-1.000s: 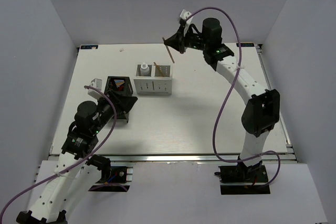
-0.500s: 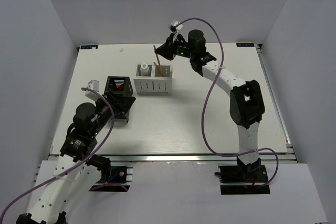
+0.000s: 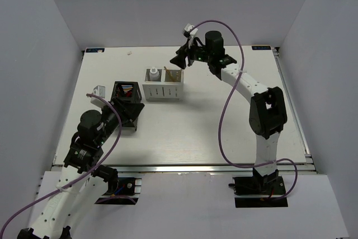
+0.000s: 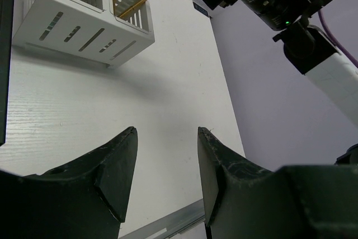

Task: Organize the makeup

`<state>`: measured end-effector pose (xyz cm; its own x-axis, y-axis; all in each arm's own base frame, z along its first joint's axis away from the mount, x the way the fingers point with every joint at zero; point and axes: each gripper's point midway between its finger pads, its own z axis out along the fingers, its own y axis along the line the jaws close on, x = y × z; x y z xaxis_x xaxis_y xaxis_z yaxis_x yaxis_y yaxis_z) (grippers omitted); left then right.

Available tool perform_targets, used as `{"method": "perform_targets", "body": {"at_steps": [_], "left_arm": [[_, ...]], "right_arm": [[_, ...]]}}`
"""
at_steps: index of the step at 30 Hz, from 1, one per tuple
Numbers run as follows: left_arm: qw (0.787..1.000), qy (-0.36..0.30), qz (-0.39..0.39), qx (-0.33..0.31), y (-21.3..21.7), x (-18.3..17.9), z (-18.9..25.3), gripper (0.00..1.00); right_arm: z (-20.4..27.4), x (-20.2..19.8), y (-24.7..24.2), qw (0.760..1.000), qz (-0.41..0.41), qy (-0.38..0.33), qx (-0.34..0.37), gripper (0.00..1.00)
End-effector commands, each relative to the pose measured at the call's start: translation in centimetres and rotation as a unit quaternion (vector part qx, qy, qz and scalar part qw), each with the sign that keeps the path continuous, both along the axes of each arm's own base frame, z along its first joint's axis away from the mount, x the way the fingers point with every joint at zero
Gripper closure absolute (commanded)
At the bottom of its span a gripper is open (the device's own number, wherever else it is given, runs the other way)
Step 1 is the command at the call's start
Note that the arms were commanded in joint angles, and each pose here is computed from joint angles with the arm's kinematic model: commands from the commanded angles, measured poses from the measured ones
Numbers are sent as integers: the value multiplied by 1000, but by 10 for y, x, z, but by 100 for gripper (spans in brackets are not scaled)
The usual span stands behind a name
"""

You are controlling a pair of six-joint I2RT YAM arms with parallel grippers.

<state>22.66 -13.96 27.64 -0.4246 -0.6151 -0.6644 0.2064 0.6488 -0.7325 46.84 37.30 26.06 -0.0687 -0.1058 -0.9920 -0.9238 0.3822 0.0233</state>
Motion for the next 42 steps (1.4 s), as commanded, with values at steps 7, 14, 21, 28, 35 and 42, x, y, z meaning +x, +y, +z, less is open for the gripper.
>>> {"method": "perform_targets", "body": {"at_steps": [7, 14, 21, 28, 35, 42], "left_arm": [[999, -37, -4, -7, 1, -6, 24, 42], [998, -53, -19, -9, -3, -7, 30, 11], [997, -69, -34, -13, -9, -5, 38, 2], [995, -87, -41, -10, -10, -8, 48, 2], [994, -103, -42, -10, -10, -8, 57, 2], [994, -105, -41, -11, -9, -9, 58, 2]], "right_arm": [[67, -39, -82, 994, -78, 12, -75, 26], [47, -75, -174, 954, -220, 96, -180, 11], [58, -115, -226, 930, -314, 81, -172, 11], [89, -146, -244, 928, -343, 53, -136, 11], [102, -161, -244, 931, -344, 56, -111, 11], [95, -156, -248, 926, -353, 53, -119, 11]]}}
